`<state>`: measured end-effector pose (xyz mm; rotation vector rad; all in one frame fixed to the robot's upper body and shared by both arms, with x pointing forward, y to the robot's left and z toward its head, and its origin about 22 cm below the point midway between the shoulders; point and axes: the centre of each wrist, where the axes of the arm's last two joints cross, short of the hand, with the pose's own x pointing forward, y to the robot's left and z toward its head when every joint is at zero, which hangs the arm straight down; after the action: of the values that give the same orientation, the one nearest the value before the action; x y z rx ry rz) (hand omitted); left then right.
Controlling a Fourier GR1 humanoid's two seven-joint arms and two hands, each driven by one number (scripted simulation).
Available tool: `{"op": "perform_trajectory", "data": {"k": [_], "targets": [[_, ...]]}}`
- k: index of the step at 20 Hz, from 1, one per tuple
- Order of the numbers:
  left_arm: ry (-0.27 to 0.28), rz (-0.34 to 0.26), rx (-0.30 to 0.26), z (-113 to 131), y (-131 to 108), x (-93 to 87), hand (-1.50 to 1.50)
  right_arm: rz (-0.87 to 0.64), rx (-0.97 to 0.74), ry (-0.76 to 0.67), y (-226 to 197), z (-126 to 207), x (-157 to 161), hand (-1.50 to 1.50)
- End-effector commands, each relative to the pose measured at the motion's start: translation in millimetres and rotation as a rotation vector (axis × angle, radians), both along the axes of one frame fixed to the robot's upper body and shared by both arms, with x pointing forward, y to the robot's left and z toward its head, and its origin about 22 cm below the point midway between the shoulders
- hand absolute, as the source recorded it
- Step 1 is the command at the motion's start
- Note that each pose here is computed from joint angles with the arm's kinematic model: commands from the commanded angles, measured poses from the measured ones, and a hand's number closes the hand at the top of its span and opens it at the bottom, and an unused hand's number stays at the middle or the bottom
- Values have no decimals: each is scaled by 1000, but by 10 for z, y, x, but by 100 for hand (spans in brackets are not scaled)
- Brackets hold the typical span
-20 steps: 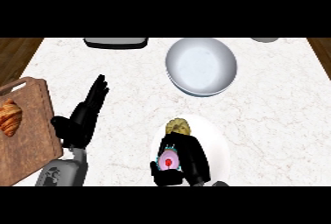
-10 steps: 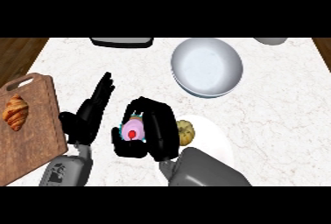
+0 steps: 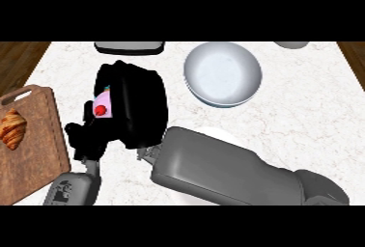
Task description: Pick the cupcake from the plate and place it in the bowl
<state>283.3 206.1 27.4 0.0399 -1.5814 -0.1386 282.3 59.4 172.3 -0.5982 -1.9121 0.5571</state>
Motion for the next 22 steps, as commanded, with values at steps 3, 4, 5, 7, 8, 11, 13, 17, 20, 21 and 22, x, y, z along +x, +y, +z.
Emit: {"op": "perform_trajectory", "data": {"k": [3,4,5,7,8,11,13,17,20,21,22], "targets": [[2,5,-9,14,36,-26,0,-129,23,8,248,790,16,150],[-14,-8,0,59,33,-8,0,-142,25,9,230,816,164,150],[-21,4,15,55,27,-75,0,-160,25,23,223,728,137,150],[-17,-2,-6,44,44,-109,0,-189,35,12,215,742,255,150],[-13,3,2,21,69,-7,0,-230,26,9,242,854,369,150],[-24,12,-1,108,-59,-71,0,-256,-5,45,132,879,576,150],[-20,19,2,135,22,80,0,-270,27,53,155,864,589,150],[-14,23,-9,-13,43,35,0,-360,-142,60,-101,654,910,150],[-20,16,-4,28,71,-34,0,-428,-268,93,-314,529,1142,150],[-13,41,-10,124,82,-25,0,-442,-305,92,-399,517,1174,150],[-15,15,1,-20,30,-80,0,-431,-277,79,-347,497,1214,150]]}}
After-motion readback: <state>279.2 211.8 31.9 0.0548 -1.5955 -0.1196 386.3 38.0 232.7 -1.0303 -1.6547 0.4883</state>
